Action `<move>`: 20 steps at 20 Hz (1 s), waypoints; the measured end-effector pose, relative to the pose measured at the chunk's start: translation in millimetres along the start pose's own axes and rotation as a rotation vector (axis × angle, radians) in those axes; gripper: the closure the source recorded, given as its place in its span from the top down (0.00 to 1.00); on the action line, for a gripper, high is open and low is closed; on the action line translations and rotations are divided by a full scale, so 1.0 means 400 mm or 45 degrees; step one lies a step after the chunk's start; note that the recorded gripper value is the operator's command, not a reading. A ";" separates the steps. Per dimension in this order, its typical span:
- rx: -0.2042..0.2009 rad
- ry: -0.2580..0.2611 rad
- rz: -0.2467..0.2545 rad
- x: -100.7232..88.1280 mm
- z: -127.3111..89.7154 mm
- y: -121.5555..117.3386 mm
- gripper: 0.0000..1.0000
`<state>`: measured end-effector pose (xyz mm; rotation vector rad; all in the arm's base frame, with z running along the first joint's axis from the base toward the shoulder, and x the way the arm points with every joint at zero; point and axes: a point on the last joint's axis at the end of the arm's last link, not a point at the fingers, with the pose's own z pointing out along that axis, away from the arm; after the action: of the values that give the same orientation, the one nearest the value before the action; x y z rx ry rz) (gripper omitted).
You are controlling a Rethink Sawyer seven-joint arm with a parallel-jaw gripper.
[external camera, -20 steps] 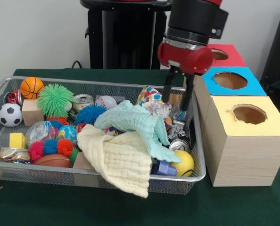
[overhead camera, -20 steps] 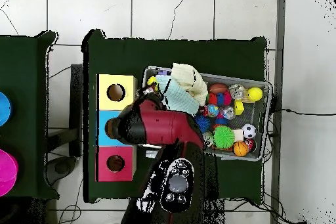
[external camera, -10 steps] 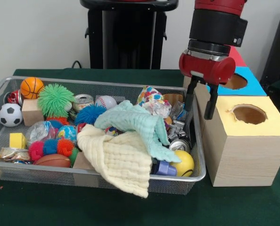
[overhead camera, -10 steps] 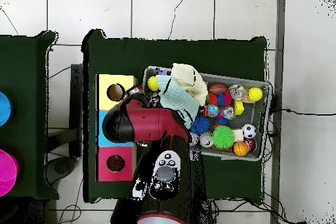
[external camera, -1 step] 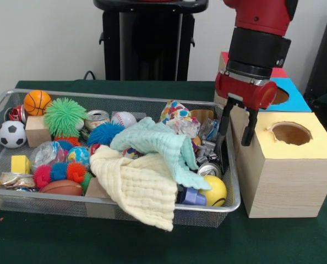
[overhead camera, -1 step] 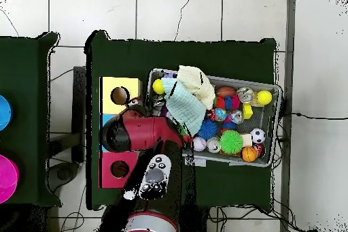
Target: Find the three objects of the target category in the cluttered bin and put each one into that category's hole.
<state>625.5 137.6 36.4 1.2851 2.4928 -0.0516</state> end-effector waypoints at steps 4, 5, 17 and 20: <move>0.060 0.007 -0.016 0.023 0.053 -0.049 1.00; 0.063 -0.003 -0.017 0.017 0.055 -0.054 1.00; 0.186 -0.083 -0.065 -0.005 0.104 -0.163 1.00; 0.195 -0.084 -0.063 -0.007 0.124 -0.182 1.00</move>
<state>582.4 83.3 -18.4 1.2580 2.5051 -0.2971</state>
